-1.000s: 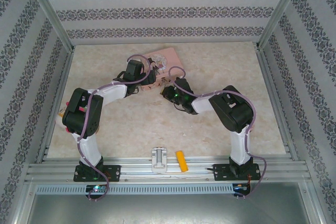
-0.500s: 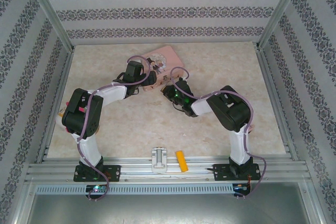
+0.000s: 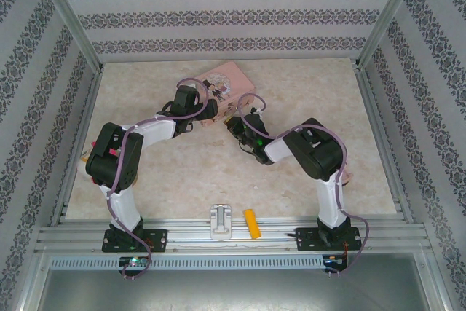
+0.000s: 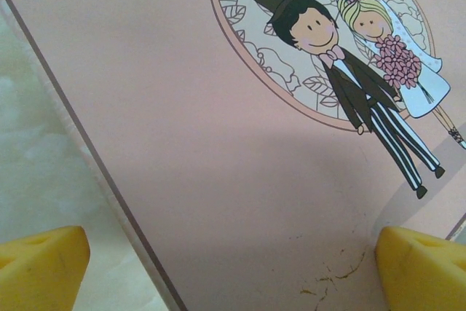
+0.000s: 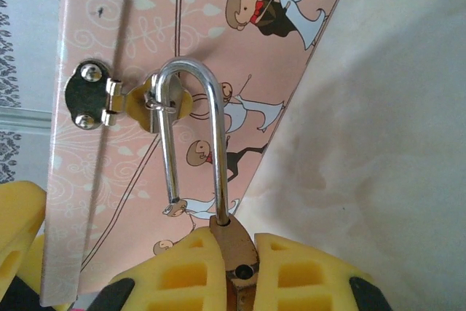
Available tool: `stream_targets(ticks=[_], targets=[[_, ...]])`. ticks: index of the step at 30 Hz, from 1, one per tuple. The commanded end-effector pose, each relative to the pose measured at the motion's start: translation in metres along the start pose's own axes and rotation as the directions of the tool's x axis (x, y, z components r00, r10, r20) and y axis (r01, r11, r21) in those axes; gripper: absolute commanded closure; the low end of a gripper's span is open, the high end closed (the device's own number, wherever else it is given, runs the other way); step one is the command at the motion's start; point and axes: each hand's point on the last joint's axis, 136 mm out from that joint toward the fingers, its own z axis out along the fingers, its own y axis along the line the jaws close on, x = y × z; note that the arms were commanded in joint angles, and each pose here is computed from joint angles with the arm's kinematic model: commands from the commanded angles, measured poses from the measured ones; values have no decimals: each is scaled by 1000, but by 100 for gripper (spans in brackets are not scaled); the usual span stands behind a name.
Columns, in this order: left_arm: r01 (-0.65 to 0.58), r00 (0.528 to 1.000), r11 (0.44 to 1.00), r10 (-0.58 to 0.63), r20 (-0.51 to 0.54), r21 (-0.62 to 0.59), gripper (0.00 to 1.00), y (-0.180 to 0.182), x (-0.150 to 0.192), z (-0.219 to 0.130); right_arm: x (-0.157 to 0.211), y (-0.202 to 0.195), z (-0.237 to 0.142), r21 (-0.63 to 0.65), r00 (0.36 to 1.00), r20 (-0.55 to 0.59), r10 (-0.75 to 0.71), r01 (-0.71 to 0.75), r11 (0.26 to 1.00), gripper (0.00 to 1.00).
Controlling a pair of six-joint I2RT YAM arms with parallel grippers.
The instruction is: Unlock the padlock with the key
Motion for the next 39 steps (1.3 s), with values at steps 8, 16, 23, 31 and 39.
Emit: stream_targets(ticks=[8, 16, 23, 31, 39], targets=[[-30, 982, 995, 12, -189, -93, 1, 34, 59, 5, -61, 0, 5, -68, 966, 220, 140, -128, 990, 100], [-25, 980, 996, 7, -201, -86, 1, 32, 63, 9, -72, 0, 5, -108, 945, 253, 207, -186, 977, 100], [-24, 979, 996, 6, -203, -85, 1, 33, 64, 9, -72, 3, 1, -102, 954, 247, 171, -150, 983, 100], [-9, 983, 998, -1, -182, -56, 1, 27, 53, 8, -60, 30, -42, -63, 988, 153, -28, 38, 997, 100], [55, 991, 998, -55, -122, -7, 1, 24, 28, 1, -7, 7, -70, 33, 961, -235, -146, 158, 987, 100]])
